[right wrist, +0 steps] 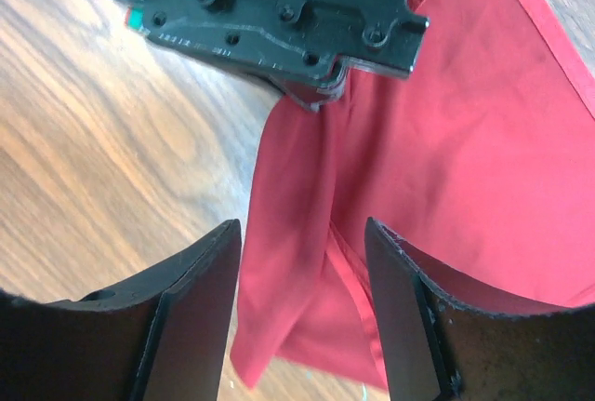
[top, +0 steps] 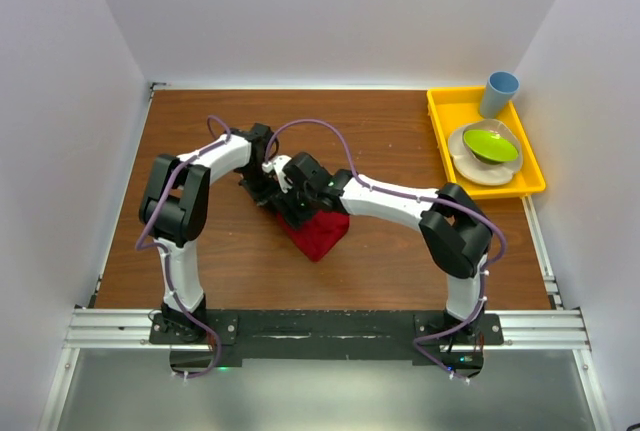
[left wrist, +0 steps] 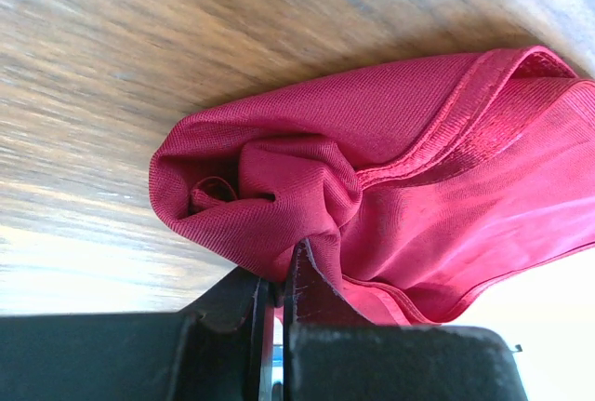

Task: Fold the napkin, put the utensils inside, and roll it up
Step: Roll the napkin with the utensil

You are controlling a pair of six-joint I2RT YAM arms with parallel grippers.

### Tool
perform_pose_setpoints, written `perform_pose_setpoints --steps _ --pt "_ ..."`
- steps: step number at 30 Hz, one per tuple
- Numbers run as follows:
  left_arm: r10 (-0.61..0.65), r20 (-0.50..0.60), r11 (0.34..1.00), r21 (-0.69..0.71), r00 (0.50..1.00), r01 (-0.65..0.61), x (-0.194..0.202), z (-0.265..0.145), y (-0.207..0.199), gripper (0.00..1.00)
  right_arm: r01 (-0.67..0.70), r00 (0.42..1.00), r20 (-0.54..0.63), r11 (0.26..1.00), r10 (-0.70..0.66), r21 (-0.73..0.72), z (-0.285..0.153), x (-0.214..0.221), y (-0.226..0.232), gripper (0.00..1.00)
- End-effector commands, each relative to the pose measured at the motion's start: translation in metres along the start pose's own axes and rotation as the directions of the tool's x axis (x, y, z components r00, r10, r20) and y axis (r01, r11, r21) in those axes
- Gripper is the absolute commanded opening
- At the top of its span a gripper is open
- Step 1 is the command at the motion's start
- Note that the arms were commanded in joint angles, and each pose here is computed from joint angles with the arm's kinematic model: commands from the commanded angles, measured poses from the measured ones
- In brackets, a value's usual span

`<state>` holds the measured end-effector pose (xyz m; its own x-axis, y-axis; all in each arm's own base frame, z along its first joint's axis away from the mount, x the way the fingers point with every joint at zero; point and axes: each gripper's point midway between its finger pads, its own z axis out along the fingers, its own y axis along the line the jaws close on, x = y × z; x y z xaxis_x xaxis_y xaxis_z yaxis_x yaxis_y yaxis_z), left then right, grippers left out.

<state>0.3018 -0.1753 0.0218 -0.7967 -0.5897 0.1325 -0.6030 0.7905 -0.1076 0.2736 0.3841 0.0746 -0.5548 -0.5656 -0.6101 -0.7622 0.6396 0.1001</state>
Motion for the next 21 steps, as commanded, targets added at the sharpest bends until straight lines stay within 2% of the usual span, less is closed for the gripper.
perform_pose_setpoints --steps 1,4,7,9,10,14,21 --pt "-0.04 -0.042 0.994 -0.1 0.998 0.036 0.01 0.015 0.025 0.0 -0.004 0.995 0.098 1.0 0.004 -0.001 0.011 -0.011 0.011 0.59" --pt "-0.055 -0.043 0.995 -0.09 0.998 0.051 0.01 0.014 0.023 0.0 0.012 0.996 0.09 1.0 -0.012 0.0 0.016 -0.004 0.019 0.54" --pt "-0.067 -0.046 0.994 -0.088 0.997 0.063 0.011 0.014 0.024 0.0 0.033 0.997 0.076 0.999 -0.034 0.01 0.023 0.006 0.025 0.43" --pt "-0.074 -0.05 0.994 -0.078 0.996 0.07 0.012 0.013 0.022 0.0 0.033 0.998 0.061 0.999 -0.034 0.008 0.027 0.013 0.027 0.41" --pt "-0.072 -0.05 0.995 -0.075 0.996 0.068 0.012 0.013 0.021 0.0 0.032 0.998 0.05 0.999 -0.033 0.024 0.03 0.017 0.024 0.41" --pt "-0.073 -0.048 0.995 -0.072 0.996 0.07 0.012 0.012 0.021 0.0 0.038 0.998 0.046 0.996 -0.041 0.076 0.034 0.027 0.014 0.52" --pt "-0.076 -0.075 0.996 -0.057 0.994 0.072 0.017 0.011 0.021 0.0 0.124 0.992 0.001 0.968 -0.127 0.216 0.042 0.054 -0.006 0.55"
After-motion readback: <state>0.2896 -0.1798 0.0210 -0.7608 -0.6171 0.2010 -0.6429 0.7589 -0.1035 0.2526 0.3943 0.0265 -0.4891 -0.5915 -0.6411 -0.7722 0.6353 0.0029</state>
